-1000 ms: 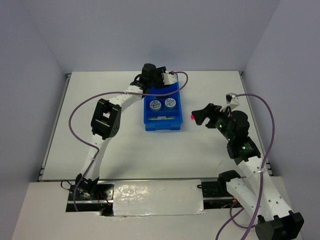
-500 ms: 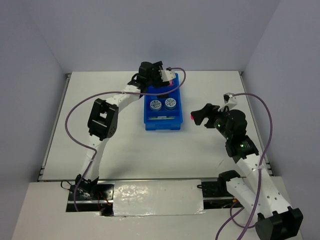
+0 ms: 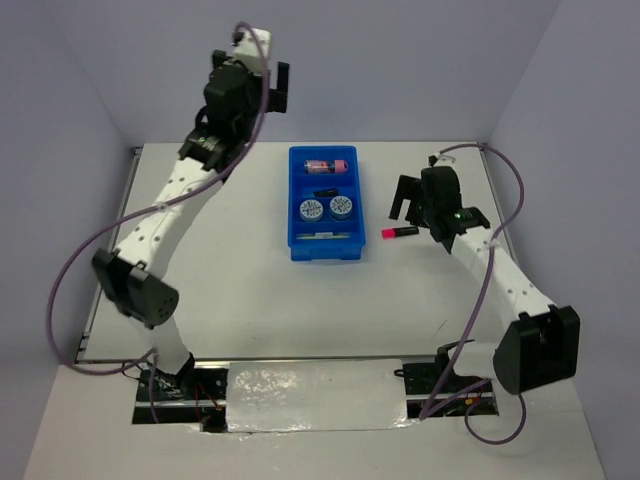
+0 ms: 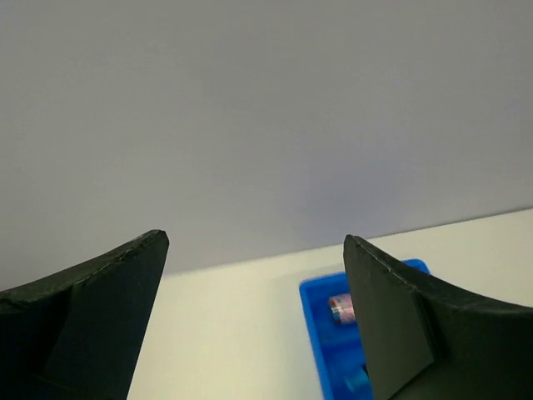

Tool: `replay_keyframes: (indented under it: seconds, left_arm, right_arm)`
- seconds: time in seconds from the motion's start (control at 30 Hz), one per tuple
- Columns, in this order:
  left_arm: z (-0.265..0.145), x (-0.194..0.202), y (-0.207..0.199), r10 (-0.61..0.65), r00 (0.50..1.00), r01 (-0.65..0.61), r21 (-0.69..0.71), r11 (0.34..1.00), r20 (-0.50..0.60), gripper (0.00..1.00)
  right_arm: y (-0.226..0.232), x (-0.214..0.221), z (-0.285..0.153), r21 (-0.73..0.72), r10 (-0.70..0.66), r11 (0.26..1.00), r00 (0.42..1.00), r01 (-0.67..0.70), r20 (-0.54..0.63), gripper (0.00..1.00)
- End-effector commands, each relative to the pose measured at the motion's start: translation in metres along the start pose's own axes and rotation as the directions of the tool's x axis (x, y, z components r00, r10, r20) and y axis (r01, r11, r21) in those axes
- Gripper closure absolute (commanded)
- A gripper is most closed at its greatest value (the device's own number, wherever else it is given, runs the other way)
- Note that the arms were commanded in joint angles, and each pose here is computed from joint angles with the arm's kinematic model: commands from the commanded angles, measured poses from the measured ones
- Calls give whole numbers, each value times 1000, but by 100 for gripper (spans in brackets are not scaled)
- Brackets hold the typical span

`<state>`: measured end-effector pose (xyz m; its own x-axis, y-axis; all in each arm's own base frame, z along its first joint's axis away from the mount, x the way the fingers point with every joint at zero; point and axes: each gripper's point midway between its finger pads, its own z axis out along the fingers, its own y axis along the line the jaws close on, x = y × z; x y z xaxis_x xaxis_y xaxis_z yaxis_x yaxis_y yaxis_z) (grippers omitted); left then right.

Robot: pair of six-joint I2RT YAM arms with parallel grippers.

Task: Sort the stationery into containers
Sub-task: Pick up the pen from the center of the board.

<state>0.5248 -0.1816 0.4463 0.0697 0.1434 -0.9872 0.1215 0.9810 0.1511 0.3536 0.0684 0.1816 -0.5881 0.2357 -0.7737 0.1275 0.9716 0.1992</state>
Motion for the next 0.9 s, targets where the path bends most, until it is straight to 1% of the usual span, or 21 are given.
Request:
replay_keyframes:
  seconds: [0.0,0.03,0.07,0.1,0.13,0.17,0.2,0.23,0.27,0.3,0.33,0.37,0.4,0.43,0.47,0.6,0.63,0.67,0.77,0.83,0.87]
  left_arm:
    - [-63,56,37,-316,922,260,-244,934,-226,1]
    - [-77,62,39,-341,909,280,-257,925,-239,1]
    - [-91,97,35,-376,876,293,-287,912,-301,1]
    - [-115,86,43,-400,875,322,-287,902,-273,1]
    - [-128,91,42,-410,867,337,-272,901,-284,1]
    - [-143,120,38,-395,852,315,-266,911,-344,1]
    - [-164,110,39,-399,855,333,-239,912,-332,1]
    - [-178,112,43,-394,859,318,-262,911,-328,1]
    - [-199,109,33,-380,864,321,-219,921,-332,1]
    - [-211,110,29,-374,862,324,-197,926,-341,1]
    - [-224,124,23,-371,846,329,-172,928,-383,1]
    - [-240,113,28,-390,852,360,-151,921,-350,1]
    - [-248,113,30,-388,855,363,-137,922,-344,1]
    - [-255,113,31,-383,860,365,-119,923,-338,1]
    - [-269,115,35,-370,868,359,-97,928,-332,1]
    - [-294,141,43,-283,887,279,-66,958,-364,1]
    - [-298,157,47,-243,890,231,-77,970,-385,1]
    - [-299,164,49,-224,891,209,-81,975,-396,1]
    - [-300,195,51,-164,876,134,-98,986,-454,1]
    - [-300,211,48,-159,861,126,-100,987,-482,1]
    - [-299,209,44,-163,864,141,-83,987,-475,1]
  right_arm:
    - [-36,-17,6,246,51,968,998,-44,-23,0]
    - [-35,-20,9,255,103,962,995,-97,-13,0]
    - [-25,-19,12,214,152,966,988,-144,-23,0]
    - [-14,-21,17,179,255,951,967,-251,1,0]
    - [-9,-20,19,161,311,938,950,-308,7,0]
    - [-9,-12,22,165,355,921,935,-352,8,0]
    - [-4,-17,26,144,429,891,902,-431,46,2]
    - [-5,-17,29,149,457,874,887,-462,72,2]
    - [-7,-12,36,165,469,863,879,-477,91,3]
    - [-10,-8,38,196,521,825,848,-530,99,5]
    - [-15,1,47,256,550,792,830,-554,96,6]
    - [-20,11,50,308,568,765,818,-566,94,6]
    - [-22,14,55,333,609,721,785,-608,113,8]
    - [-26,19,61,373,622,693,773,-617,125,8]
    - [-36,24,60,423,638,645,753,-636,161,9]
    - [-38,45,80,481,665,603,734,-636,136,17]
    - [-39,52,89,524,667,588,736,-616,116,18]
    - [-36,56,95,535,670,588,736,-607,98,22]
    - [-32,63,113,581,677,574,733,-578,61,26]
    - [-33,55,116,590,673,562,735,-580,81,26]
    - [-32,55,121,588,668,570,740,-575,76,26]
